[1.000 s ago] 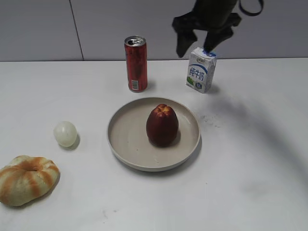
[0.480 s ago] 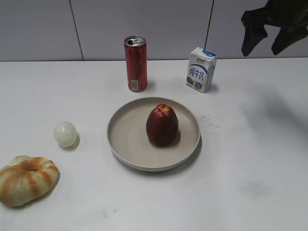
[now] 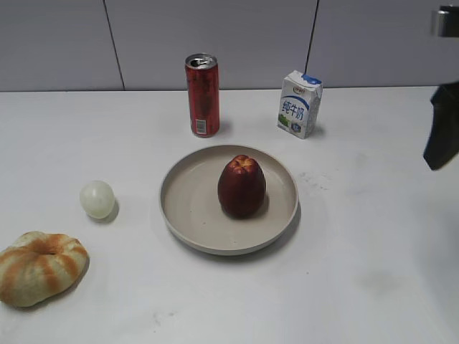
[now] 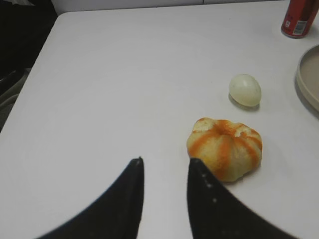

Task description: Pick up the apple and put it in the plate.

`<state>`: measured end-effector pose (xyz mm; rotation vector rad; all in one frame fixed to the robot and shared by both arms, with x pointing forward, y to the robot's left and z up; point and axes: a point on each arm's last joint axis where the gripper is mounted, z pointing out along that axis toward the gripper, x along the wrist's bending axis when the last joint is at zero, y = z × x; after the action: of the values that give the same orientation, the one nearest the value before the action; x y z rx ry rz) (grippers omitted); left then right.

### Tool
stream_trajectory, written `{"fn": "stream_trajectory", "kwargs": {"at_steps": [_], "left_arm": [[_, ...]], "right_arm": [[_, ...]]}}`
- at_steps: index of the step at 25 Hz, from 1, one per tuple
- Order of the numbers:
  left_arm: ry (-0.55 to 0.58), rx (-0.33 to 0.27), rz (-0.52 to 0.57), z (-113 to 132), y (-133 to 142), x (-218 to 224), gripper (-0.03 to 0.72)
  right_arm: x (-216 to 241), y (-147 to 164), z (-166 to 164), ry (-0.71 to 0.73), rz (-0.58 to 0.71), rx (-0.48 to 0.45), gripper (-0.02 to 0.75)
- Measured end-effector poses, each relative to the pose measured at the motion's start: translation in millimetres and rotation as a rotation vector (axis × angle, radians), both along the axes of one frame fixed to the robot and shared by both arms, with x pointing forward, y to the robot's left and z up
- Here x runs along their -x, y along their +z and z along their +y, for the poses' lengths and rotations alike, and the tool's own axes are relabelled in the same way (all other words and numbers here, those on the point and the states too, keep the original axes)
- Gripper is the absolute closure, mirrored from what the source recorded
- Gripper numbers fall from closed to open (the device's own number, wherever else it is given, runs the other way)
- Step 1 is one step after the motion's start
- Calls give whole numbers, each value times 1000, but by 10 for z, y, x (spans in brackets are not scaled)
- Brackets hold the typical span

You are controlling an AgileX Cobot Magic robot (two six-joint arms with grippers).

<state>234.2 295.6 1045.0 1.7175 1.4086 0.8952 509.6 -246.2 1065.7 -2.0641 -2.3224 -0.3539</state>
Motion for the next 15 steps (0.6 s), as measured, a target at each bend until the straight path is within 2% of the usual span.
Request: {"fn": "stream_trajectory", "kwargs": {"at_steps": [5, 15], "left_arm": [[0, 0, 0, 0, 0, 0, 452], [0, 0, 0, 0, 0, 0, 452]], "right_arm": [[633, -30, -89, -1, -16, -2, 148], [1570, -234, -238, -27, -283, -28, 148]]}}
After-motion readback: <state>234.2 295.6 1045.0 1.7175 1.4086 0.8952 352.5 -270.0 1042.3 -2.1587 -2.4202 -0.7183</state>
